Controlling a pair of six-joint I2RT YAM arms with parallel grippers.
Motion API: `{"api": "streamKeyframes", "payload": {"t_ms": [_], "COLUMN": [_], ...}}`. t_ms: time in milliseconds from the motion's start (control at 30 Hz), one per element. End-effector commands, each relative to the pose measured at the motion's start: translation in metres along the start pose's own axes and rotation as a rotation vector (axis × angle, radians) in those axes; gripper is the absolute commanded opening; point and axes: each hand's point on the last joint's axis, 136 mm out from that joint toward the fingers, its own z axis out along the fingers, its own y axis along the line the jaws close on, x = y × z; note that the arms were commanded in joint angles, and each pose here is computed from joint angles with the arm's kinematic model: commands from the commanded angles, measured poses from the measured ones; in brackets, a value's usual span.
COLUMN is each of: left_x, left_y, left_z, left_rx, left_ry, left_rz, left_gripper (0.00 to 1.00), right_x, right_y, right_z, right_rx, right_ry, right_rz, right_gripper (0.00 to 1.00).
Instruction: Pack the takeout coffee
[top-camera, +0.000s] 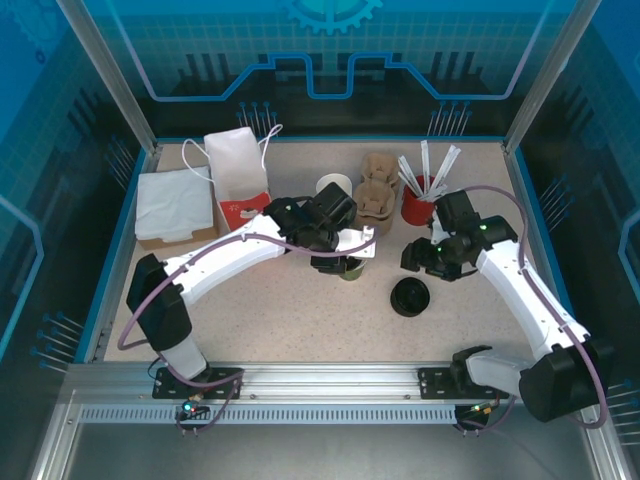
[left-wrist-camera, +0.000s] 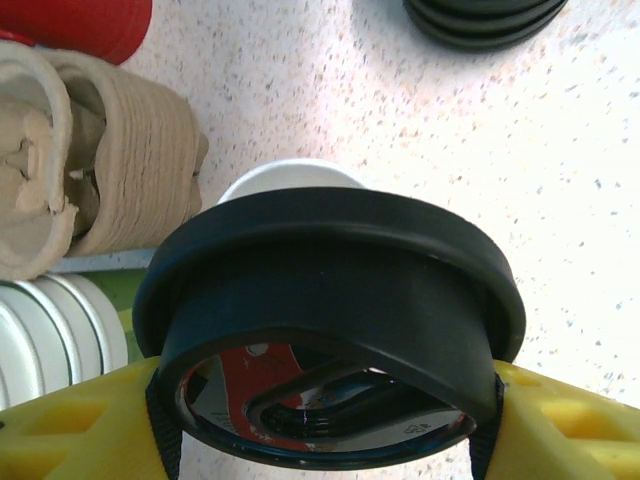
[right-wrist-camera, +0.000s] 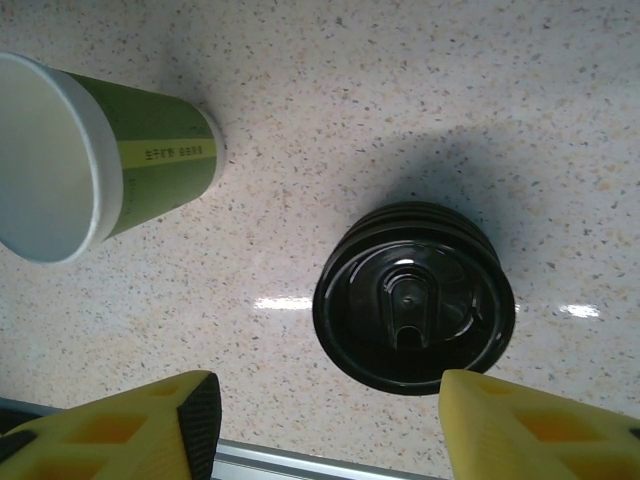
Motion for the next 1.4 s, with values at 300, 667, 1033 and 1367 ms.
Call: {"api": "streamKeyframes", "payload": {"t_ms": [300,667,1033,1367], "left_x": [0.003,0.003,-0.001,0.0], "left_y": [0.01,0.018,0.015,0.014], "left_z": [0.008,0.017,0.024,0.029], "left_rx": [0.015,0.035,0.061,0.079], "left_ry": [0.135,0.198,0.206,0.223], "left_rz": [0.104,0.155,0.179,0.19], "left_gripper": [0.65,0.65,0.65,0.66], "right_x": [0.01,0.011,0.007,0.008], "right_y": [-0.018,-0.019,-0.026,-0.032], "right_z": [-0.001,0.001,-0.008,-0.012], "right_rx": [0.008,-0.01,-0.062,-0.112], "right_ry": [-0.004,-0.001,-0.069,-0.101], "right_rz": [0.027,0.037,0.097,0.147], "right_gripper": [0.61,0.61,0.85,0.96]}}
